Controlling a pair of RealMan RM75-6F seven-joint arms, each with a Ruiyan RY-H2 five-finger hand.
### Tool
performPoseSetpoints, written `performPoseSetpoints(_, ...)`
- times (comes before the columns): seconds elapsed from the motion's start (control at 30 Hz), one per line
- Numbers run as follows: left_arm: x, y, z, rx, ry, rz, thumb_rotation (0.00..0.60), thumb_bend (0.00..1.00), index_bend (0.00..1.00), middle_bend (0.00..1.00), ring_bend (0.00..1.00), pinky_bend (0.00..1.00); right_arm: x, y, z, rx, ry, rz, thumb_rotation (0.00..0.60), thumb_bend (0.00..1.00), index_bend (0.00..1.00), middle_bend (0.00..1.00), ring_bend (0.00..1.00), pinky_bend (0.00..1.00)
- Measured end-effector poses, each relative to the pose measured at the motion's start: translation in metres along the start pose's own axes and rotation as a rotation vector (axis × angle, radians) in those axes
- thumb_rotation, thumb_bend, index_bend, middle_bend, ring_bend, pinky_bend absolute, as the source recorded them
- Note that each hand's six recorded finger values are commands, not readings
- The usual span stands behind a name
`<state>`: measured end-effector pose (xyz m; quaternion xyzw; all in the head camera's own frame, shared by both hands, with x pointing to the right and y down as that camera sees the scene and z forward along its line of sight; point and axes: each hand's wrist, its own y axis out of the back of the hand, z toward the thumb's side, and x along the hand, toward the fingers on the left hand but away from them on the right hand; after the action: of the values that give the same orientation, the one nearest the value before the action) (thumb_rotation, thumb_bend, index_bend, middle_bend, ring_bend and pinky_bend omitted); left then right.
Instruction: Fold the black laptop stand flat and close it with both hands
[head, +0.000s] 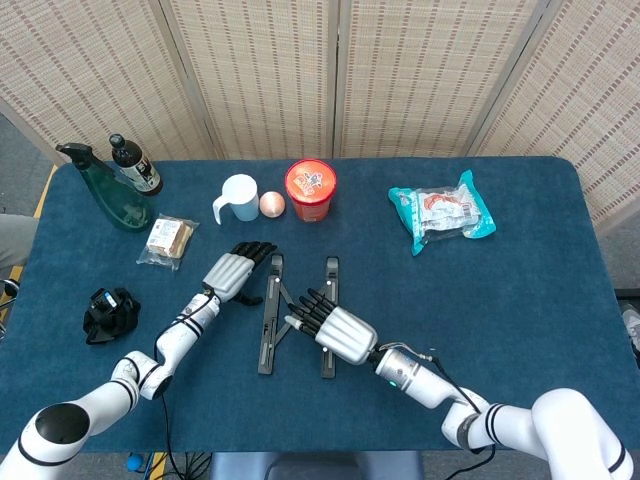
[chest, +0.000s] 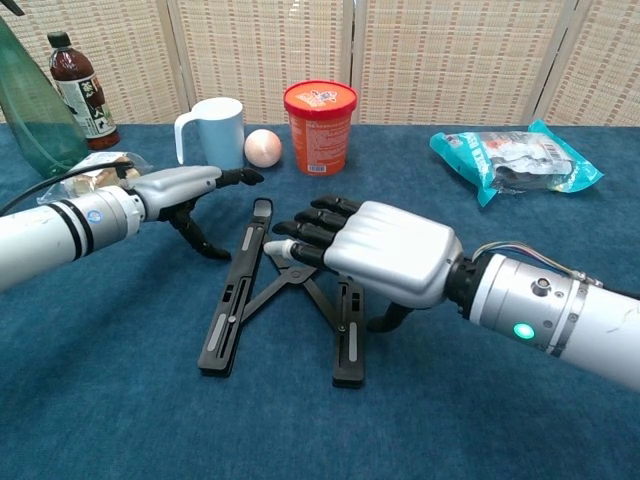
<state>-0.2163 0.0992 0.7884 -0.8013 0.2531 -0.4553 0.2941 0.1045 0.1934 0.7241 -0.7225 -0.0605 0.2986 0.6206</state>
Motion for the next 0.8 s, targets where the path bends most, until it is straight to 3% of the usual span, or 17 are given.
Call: performPoseSetpoints(0.8,0.003,-0.003,0.008,-0.006,-0.019,-0.007,0.6,0.15,0.0,0.04,0.04,0.04,-0.018,-0.001,0.009,0.012,0.013,-0.037,0.6,0.0,0.0,0.0,0.0,0.0)
